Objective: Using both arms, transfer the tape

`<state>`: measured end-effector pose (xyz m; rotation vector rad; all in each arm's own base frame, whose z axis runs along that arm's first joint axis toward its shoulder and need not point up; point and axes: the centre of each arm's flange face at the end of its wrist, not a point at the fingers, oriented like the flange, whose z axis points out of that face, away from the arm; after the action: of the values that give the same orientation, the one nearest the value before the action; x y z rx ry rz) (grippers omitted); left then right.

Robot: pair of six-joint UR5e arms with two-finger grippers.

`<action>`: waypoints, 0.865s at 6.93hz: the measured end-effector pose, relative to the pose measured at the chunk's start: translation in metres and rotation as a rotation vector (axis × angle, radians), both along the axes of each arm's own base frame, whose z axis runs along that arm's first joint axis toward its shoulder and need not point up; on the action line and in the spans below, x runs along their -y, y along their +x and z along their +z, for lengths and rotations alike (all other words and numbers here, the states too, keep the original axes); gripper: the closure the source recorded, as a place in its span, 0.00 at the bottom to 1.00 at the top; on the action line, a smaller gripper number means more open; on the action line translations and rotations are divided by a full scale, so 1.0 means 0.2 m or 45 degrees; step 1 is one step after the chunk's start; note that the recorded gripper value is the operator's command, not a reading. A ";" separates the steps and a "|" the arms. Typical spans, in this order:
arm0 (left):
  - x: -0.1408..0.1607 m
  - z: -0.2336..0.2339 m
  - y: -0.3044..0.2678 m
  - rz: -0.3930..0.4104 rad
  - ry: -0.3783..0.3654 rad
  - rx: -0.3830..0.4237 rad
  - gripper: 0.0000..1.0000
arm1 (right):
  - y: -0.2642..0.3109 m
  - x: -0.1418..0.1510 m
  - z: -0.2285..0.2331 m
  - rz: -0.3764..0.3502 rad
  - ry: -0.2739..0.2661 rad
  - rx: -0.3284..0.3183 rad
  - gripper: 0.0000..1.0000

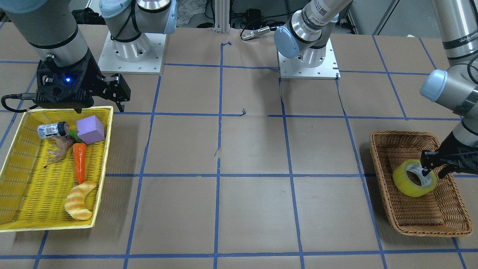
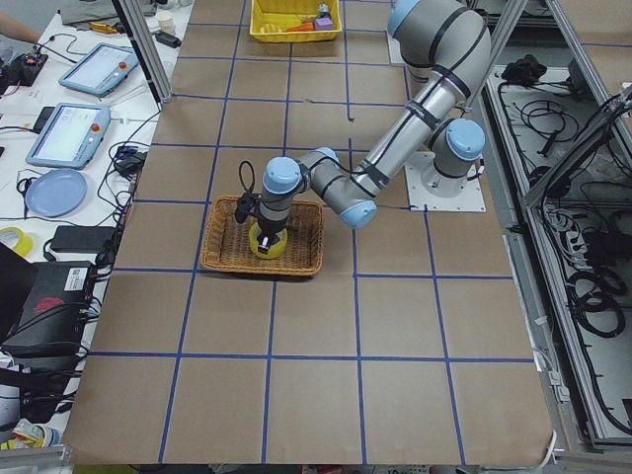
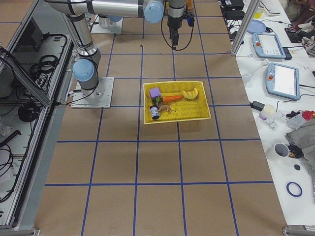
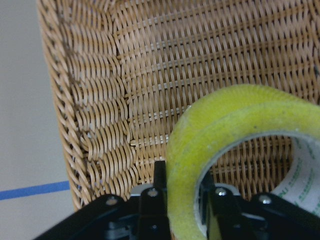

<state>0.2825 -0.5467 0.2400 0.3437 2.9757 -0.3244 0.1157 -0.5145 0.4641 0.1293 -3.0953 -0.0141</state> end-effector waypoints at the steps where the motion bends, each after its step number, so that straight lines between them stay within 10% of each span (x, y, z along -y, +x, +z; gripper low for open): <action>1: 0.01 0.05 0.01 -0.005 -0.035 0.035 0.00 | 0.00 0.00 0.00 0.001 0.003 -0.001 0.00; 6: 0.12 0.60 -0.80 0.241 -0.052 0.013 0.00 | 0.00 -0.16 0.08 -0.015 0.129 0.010 0.00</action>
<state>0.1232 -0.5701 0.3604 0.0582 2.9563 -0.3598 0.1155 -0.4827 0.4801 0.1145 -3.1032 -0.1708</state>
